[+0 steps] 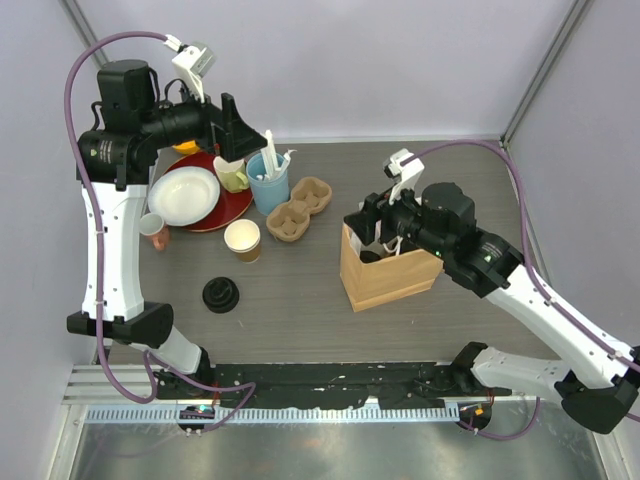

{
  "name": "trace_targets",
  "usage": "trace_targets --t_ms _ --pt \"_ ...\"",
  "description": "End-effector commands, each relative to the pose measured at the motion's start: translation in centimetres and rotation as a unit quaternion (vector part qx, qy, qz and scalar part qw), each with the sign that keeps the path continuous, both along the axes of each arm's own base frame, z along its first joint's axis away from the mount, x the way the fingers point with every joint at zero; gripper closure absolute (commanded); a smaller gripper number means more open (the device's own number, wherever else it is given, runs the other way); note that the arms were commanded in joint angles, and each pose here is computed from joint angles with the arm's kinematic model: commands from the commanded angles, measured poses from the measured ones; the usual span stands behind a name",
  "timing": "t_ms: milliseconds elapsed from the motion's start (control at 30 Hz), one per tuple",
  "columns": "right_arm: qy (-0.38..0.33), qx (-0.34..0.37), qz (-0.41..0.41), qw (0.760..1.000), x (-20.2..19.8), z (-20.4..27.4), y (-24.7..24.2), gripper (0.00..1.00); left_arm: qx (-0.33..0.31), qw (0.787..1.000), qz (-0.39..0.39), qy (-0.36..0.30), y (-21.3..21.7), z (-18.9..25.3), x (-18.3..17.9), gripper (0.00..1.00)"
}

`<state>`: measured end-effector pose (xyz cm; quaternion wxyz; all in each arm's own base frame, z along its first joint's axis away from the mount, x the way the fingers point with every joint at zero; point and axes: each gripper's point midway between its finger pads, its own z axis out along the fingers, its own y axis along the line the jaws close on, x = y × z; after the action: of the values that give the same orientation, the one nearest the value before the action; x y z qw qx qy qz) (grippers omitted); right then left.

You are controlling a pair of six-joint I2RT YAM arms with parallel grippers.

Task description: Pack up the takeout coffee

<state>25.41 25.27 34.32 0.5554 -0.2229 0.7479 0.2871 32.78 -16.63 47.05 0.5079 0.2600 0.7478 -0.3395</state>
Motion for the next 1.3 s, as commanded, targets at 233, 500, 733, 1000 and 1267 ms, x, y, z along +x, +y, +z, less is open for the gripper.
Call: trace_targets --t_ms 233,500,733,1000,1267 --pt "-0.056 0.025 -0.048 0.997 1.5 6.2 -1.3 0.35 -0.012 1.0 -0.009 -0.012 -0.2 0.8 -0.3 0.0" --pt "0.042 0.024 -0.181 0.982 4.8 4.5 -4.6 0.55 -0.01 1.0 -0.009 -0.01 -0.2 0.5 -0.4 0.0" --pt "0.074 -0.017 -0.227 0.971 5.4 3.8 -5.9 0.43 -0.009 1.0 -0.013 -0.006 -0.2 0.3 -0.5 0.0" --pt "0.109 -0.029 -0.177 0.978 5.9 0.9 -3.1 0.47 -0.008 1.0 -0.014 -0.005 -0.2 0.2 -0.5 0.0" --pt "0.092 -0.042 -0.165 0.981 7.2 1.0 -2.0 0.71 -0.008 1.0 -0.017 -0.003 -0.2 0.0 -0.6 0.0"
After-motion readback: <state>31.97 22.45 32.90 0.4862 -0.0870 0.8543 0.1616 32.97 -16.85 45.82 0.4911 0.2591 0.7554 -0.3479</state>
